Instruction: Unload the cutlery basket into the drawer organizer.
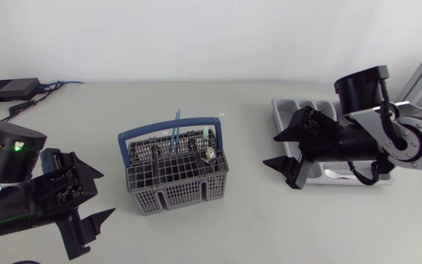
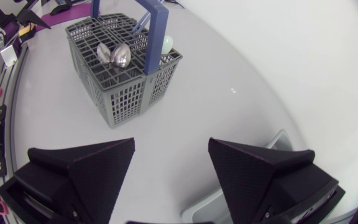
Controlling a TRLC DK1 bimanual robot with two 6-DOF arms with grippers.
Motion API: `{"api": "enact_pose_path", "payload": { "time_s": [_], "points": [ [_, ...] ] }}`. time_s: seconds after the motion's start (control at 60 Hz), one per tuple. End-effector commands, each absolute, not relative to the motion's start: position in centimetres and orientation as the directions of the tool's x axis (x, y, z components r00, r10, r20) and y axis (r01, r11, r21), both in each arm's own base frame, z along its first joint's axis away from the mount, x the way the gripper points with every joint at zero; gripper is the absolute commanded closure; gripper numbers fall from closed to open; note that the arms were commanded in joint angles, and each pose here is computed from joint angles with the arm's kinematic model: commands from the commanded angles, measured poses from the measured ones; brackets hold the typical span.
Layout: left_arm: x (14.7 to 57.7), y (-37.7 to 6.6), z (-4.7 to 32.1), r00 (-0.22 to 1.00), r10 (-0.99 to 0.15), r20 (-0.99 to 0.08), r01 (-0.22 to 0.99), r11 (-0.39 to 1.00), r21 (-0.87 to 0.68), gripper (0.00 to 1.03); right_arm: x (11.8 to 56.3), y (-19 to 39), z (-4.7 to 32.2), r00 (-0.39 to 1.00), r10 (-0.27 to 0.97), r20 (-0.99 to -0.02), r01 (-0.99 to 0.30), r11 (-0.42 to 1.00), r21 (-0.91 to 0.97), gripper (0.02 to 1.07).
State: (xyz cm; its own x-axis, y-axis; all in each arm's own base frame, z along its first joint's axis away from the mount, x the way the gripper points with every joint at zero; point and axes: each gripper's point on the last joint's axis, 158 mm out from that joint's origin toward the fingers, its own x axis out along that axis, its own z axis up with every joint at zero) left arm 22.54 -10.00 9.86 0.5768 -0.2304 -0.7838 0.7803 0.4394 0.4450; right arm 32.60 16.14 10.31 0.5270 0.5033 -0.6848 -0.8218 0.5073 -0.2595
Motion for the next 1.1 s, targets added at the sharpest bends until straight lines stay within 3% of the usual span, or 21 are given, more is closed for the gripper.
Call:
{"api": "enact_pose_path", "payload": {
  "time_s": [0.0, 0.15, 0.333, 0.483, 0.567, 0.717, 1.083],
  "points": [
    [22.3, -8.6, 8.7, 0.564, -0.191, -0.803, 0.781, 0.438, 0.445, 0.11, 32.1, 16.9, 8.0, 0.494, 0.493, -0.716, -0.824, 0.530, -0.204, 0.21],
    [22.6, -7.7, 8.2, 0.560, -0.176, -0.810, 0.771, 0.470, 0.431, 0.14, 32.3, 17.9, 7.3, 0.493, 0.490, -0.719, -0.821, 0.535, -0.199, 0.21],
    [23.8, -7.3, 7.5, 0.558, -0.175, -0.811, 0.755, 0.512, 0.409, 0.41, 31.8, 19.3, 6.3, 0.477, 0.492, -0.728, -0.832, 0.520, -0.194, 0.23],
    [25.5, -8.7, 6.1, 0.517, -0.209, -0.830, 0.765, 0.547, 0.339, 0.66, 31.5, 20.4, 5.8, 0.466, 0.498, -0.731, -0.839, 0.512, -0.186, 0.51],
    [26.3, -9.4, 5.4, 0.495, -0.228, -0.838, 0.774, 0.554, 0.307, 0.75, 31.2, 21.1, 5.5, 0.458, 0.499, -0.735, -0.844, 0.504, -0.183, 0.69],
    [27.8, -10.6, 5.4, 0.487, -0.264, -0.833, 0.779, 0.562, 0.277, 0.76, 30.9, 22.0, 4.6, 0.454, 0.497, -0.739, -0.847, 0.499, -0.185, 0.89],
    [31.6, -12.8, 6.1, 0.523, -0.307, -0.795, 0.768, 0.573, 0.284, 0.76, 30.5, 24.3, 4.7, 0.450, 0.520, -0.726, -0.854, 0.488, -0.180, 0.90]
  ]
}}
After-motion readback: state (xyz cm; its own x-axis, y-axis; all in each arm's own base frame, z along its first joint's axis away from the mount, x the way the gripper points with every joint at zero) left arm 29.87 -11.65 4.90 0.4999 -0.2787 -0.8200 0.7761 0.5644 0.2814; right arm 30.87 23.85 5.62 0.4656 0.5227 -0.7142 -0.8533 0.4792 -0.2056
